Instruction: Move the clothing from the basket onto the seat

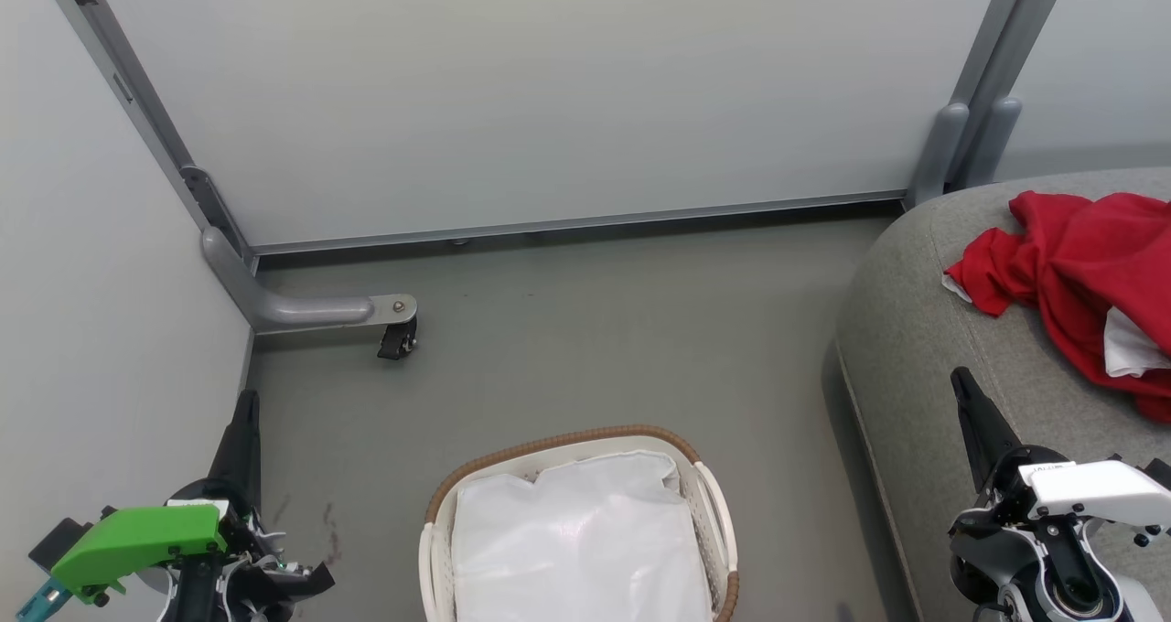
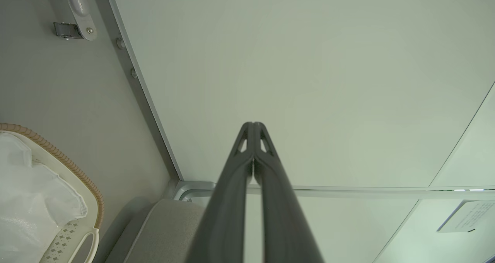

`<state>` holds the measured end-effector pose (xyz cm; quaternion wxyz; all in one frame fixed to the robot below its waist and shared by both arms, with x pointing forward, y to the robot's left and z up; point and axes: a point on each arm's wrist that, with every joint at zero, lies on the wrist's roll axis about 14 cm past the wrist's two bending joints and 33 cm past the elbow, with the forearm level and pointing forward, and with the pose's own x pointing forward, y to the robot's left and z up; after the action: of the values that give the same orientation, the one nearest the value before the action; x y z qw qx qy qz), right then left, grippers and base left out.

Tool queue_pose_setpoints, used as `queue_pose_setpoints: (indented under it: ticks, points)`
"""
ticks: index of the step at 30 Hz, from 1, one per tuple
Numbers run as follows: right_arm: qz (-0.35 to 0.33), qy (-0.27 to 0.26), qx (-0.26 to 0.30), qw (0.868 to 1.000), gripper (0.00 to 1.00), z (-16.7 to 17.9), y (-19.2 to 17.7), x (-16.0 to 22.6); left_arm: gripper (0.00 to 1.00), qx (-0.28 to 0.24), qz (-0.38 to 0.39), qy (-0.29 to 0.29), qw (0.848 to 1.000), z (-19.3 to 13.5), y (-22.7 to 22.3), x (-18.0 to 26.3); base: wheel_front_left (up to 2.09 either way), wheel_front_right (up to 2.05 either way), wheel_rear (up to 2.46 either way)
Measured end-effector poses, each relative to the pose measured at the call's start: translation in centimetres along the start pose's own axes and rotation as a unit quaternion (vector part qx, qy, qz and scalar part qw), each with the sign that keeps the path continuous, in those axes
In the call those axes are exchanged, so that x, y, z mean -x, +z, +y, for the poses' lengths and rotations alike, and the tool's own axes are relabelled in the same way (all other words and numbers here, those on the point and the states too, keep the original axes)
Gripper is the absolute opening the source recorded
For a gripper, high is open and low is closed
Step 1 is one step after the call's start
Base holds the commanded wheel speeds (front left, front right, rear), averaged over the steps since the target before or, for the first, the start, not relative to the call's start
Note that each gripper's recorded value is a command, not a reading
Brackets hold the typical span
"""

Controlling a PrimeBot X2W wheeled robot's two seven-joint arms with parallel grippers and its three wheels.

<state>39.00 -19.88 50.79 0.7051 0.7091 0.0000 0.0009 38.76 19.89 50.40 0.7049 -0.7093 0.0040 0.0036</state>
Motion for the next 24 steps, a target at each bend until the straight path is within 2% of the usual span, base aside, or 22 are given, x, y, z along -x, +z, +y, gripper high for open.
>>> queue_pose_setpoints:
  ticks: [24]
  points:
    - [0.000,0.000,0.000,1.000,0.00,0.00,0.00,0.00,0.00,0.000,0.000,0.000,1.000,0.00,0.00,0.00,0.00,0.00,0.00]
